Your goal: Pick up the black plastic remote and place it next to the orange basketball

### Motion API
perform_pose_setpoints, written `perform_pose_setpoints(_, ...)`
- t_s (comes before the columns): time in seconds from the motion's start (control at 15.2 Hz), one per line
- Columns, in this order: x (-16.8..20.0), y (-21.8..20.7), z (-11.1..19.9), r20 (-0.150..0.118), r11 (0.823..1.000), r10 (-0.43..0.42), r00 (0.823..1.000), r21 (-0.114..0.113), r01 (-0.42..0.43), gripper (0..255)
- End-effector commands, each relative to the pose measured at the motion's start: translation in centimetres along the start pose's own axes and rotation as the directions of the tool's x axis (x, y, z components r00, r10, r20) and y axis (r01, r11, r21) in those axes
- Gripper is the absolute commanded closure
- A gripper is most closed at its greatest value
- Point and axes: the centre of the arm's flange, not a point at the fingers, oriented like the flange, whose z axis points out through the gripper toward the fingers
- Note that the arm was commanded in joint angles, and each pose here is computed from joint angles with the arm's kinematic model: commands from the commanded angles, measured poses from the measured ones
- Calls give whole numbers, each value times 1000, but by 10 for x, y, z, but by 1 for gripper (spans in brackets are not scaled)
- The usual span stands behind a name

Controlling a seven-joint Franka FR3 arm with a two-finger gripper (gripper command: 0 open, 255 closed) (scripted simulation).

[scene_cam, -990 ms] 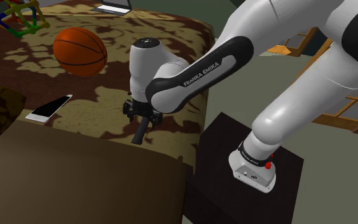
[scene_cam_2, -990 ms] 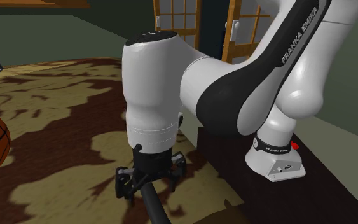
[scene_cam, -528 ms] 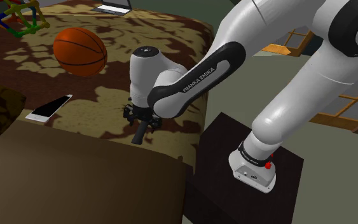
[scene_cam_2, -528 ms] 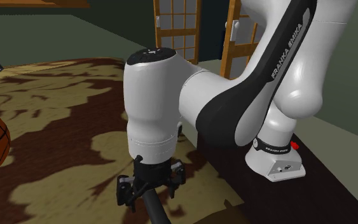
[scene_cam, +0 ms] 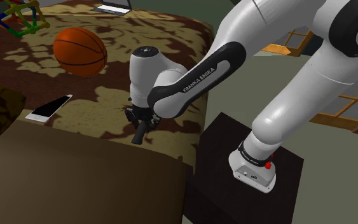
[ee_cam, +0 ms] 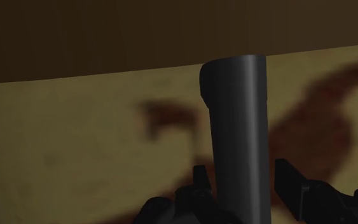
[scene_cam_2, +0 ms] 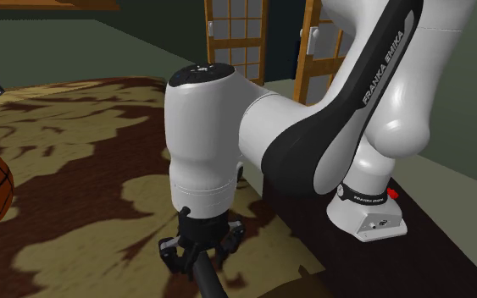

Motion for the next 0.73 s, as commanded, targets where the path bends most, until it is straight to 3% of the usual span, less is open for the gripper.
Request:
perform_pose_setpoints(0.0, 0, -1, 1, 3, 1000, 1, 1000, 3, -1, 255)
perform_pose_setpoints(0.33, 1, 0, 1, 3, 1000, 1, 1000, 3, -1, 255)
perform_pose_setpoints(0.66, 0, -2, -25, 3, 1000, 1, 1000, 3, -1, 255)
